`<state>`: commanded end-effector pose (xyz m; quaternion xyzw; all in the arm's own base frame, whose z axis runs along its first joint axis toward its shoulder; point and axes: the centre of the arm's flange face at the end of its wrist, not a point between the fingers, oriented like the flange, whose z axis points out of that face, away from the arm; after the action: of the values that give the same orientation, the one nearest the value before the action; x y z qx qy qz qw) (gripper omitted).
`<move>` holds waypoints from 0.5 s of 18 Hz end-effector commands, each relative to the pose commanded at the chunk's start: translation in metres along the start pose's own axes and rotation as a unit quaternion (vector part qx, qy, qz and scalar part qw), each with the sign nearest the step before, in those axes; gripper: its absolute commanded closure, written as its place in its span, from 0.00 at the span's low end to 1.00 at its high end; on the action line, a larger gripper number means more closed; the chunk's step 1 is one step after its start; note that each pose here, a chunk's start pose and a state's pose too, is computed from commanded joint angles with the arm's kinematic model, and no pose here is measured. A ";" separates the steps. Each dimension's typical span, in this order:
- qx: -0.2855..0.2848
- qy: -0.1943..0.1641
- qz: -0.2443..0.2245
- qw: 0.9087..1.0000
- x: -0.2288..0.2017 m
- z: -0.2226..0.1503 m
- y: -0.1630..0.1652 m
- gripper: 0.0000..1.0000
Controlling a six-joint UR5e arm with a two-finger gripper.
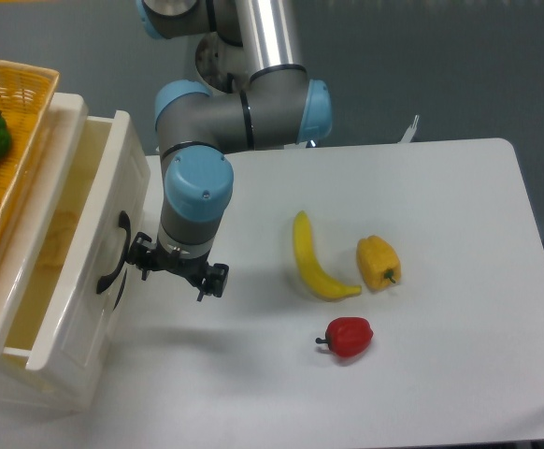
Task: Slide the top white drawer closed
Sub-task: 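Push the white drawer front inward with the gripper until shut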
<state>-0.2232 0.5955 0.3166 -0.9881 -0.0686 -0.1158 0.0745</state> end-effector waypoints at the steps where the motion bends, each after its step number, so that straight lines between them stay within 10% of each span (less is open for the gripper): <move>1: 0.000 0.000 0.001 1.000 0.002 0.001 0.000 0.00; 9: -0.001 0.000 0.014 1.000 0.018 0.002 -0.005 0.00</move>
<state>-0.2065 0.6026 0.3198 -0.9891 -0.0544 -0.1144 0.0756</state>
